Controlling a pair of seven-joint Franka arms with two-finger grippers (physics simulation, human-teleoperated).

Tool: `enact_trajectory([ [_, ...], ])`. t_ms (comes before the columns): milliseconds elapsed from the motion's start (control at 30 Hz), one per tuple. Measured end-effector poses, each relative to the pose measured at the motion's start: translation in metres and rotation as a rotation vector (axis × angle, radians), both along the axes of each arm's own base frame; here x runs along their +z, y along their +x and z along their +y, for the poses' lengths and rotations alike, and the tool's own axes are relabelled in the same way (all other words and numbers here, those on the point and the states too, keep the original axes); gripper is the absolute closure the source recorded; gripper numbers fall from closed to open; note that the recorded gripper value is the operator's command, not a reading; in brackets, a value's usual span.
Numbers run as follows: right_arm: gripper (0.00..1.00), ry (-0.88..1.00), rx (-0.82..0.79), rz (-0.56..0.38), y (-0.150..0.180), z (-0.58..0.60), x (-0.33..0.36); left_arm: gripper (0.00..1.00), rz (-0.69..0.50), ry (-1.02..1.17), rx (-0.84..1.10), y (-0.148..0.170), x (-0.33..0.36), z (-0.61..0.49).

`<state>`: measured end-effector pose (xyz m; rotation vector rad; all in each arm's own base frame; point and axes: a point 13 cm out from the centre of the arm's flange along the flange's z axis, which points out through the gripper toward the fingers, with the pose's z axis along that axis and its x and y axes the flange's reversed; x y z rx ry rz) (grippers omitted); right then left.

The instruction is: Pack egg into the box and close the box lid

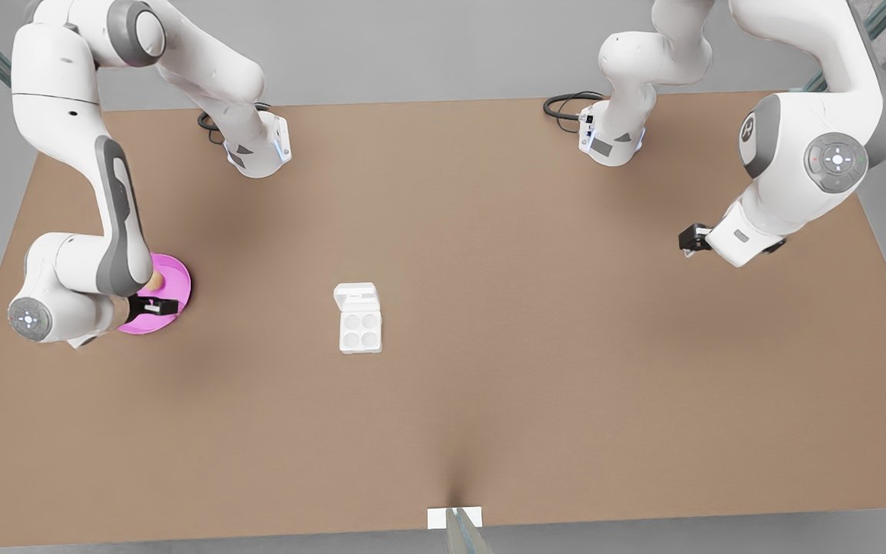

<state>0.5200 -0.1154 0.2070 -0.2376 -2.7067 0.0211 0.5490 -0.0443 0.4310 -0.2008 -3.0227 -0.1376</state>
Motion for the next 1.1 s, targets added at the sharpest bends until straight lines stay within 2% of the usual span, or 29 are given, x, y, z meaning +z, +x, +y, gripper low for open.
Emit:
enact_trajectory([
  [100, 0.00, -0.008, 0.026, -0.043, -0.011, -0.029, -0.024, 0.00, -0.001, 0.000, -0.030, -0.001, 0.000, -0.016],
  [367, 0.00, -0.017, 0.166, -0.311, 0.028, -0.043, -0.062, 0.00, -0.002, -0.001, -0.050, -0.002, 0.000, -0.027],
  [467, 0.00, -0.020, 0.200, -0.366, 0.033, -0.048, -0.068, 0.00, -0.002, -0.001, -0.036, -0.001, 0.000, -0.018],
  [600, 0.00, -0.015, 0.208, -0.375, 0.014, -0.063, -0.081, 0.00, -0.002, -0.002, -0.016, 0.000, 0.000, -0.007],
  [733, 0.00, -0.043, 0.251, -0.395, -0.010, -0.060, -0.048, 0.00, -0.002, -0.001, -0.009, 0.000, 0.000, -0.003],
  [1100, 0.00, -0.009, 0.305, -0.281, -0.095, -0.036, -0.064, 0.00, -0.002, -0.001, -0.036, -0.001, 0.000, -0.017],
])
